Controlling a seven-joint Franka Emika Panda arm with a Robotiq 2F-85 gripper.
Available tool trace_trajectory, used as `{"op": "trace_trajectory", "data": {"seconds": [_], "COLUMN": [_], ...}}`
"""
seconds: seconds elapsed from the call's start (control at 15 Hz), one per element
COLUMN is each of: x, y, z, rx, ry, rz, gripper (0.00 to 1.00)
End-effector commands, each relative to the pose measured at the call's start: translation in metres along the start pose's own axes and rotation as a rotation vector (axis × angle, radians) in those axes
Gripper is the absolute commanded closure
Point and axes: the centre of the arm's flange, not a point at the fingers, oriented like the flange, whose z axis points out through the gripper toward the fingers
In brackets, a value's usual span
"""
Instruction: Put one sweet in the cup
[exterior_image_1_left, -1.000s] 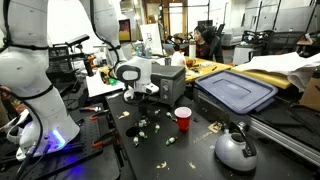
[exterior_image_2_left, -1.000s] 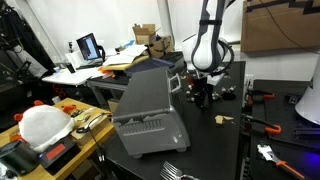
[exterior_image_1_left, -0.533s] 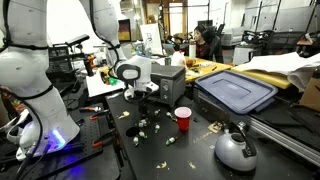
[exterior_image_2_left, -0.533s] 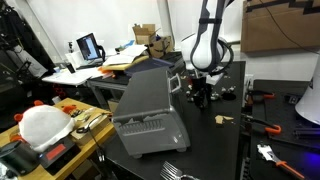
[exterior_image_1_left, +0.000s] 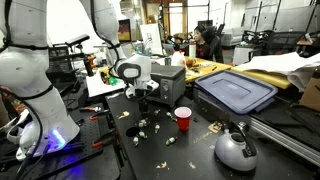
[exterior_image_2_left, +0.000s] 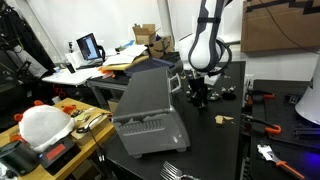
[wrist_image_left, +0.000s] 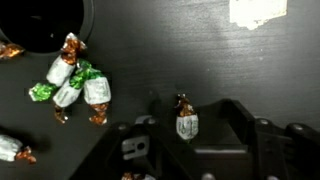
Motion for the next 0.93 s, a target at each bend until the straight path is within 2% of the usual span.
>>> {"op": "trace_trajectory", "data": {"seconds": [0.0, 0.33, 0.47, 0.53, 0.87], "x": [0.004, 0.005, 0.005, 0.004, -0.004], "y": [0.002, 0.008, 0.009, 0.009, 0.011], "z": [-0.005, -0.008, -0.009, -0.009, -0.020], "rx": [0.011, 0.000, -0.001, -0.002, -0.002], "ry": [0.004, 0.027, 0.029, 0.029, 0.034], "rz": [-0.026, -0.027, -0.025, -0.024, -0.016], "gripper": [0.61, 0.98, 1.00, 0.97, 0.97]}}
